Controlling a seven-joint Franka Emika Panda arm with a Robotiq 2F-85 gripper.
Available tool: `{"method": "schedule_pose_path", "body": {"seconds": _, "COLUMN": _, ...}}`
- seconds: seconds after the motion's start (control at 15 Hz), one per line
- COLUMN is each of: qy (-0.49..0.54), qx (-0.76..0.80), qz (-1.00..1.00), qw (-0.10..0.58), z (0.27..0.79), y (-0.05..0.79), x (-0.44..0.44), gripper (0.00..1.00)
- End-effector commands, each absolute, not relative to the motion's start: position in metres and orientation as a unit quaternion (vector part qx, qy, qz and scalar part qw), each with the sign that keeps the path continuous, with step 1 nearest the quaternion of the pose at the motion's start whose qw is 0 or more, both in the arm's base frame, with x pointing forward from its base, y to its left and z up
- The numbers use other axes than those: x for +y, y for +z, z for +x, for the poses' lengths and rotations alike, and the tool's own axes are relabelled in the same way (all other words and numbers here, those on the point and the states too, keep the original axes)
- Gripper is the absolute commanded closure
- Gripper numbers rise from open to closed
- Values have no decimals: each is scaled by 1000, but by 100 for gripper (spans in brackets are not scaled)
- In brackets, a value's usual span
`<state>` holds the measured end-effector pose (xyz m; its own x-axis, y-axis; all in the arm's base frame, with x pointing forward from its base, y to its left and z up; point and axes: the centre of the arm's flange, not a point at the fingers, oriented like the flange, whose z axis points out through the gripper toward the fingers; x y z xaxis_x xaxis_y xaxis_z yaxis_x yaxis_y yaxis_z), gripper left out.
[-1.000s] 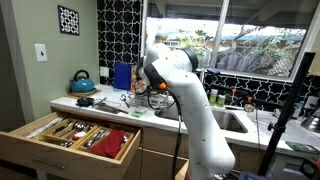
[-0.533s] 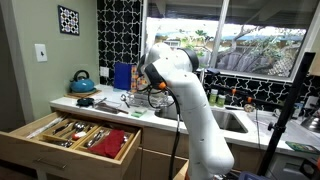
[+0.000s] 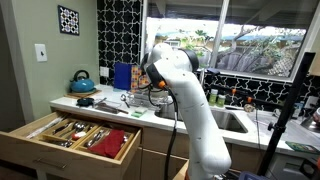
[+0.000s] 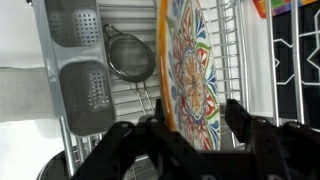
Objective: Pick up the plate from the dish rack, turn it one hundred and eighty degrees clockwise and put it back in the dish rack
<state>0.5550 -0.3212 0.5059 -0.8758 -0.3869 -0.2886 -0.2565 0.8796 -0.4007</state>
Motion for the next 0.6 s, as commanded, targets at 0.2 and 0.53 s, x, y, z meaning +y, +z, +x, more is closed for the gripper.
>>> {"method": "schedule_pose_path", "body": {"seconds": 0.2, "qy": -154, "qx": 960, "qz": -151, "qw": 181, "z": 565, "y": 510, "x": -336, "gripper": 81}}
{"method": "schedule_pose_path", "body": {"seconds": 0.53, "qy": -162, "qx": 956, "qz": -147, "qw": 194, "z": 568, "y": 527, "x": -341, "gripper": 98}}
